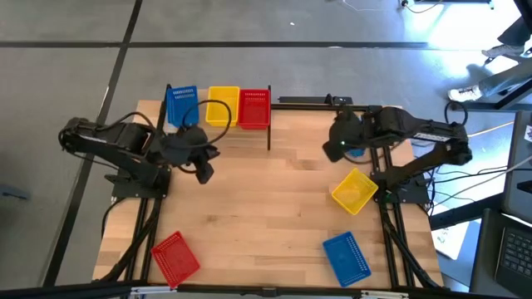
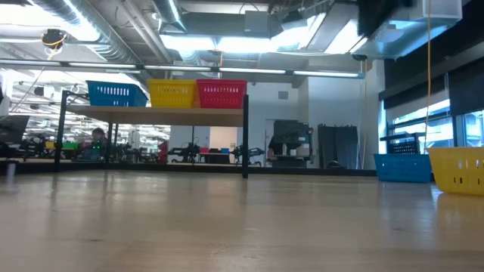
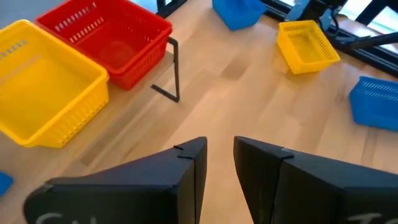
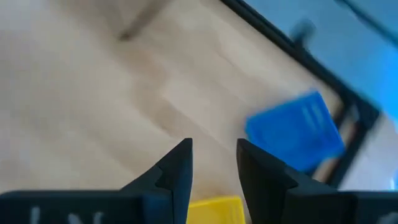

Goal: Stack baskets on shelf by color
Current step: Stack the top blue bin on top of the blue bin on the shelf

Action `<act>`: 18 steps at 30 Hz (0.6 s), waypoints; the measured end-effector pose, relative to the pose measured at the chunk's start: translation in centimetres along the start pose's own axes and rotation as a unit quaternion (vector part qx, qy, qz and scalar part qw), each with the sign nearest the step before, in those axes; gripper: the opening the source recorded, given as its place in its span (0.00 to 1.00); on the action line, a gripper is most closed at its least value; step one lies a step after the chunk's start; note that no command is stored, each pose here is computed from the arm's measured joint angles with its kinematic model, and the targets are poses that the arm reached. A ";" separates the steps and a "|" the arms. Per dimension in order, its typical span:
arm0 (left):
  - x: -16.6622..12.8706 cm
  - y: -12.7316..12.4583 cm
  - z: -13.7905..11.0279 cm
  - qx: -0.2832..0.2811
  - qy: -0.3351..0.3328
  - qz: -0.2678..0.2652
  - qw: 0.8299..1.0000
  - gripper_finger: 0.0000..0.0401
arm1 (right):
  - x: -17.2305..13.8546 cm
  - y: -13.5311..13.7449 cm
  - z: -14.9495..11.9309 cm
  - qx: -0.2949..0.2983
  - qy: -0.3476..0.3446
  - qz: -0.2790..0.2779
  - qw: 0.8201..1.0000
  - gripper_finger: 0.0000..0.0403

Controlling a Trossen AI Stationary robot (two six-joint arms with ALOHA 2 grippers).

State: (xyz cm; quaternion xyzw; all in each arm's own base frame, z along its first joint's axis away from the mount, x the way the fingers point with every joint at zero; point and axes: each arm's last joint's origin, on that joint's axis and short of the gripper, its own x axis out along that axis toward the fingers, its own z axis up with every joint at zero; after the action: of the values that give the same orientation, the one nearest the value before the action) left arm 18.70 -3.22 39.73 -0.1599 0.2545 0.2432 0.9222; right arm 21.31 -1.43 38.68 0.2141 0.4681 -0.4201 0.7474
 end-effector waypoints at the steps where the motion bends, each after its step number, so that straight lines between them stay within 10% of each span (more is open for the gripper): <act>1: -0.1 -0.1 -0.1 0.000 -0.002 -0.001 1.000 0.18 | 0.9 -0.6 -0.1 0.026 0.009 -0.017 0.999 0.30; 8: -0.3 -0.8 0.3 -0.016 -0.027 -0.021 0.999 0.18 | 7.8 -3.1 -0.2 0.125 0.120 -0.065 0.983 0.30; 18: -0.3 -0.9 0.4 -0.031 -0.035 -0.027 0.999 0.18 | 16.5 -4.6 -0.7 0.032 0.166 0.014 0.985 0.30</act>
State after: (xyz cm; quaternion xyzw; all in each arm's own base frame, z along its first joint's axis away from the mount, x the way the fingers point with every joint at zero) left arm 19.12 -3.89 40.41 -0.1872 0.2102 0.2314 0.9313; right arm 20.56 -10.59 24.21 0.3117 0.5688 -0.3829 0.6578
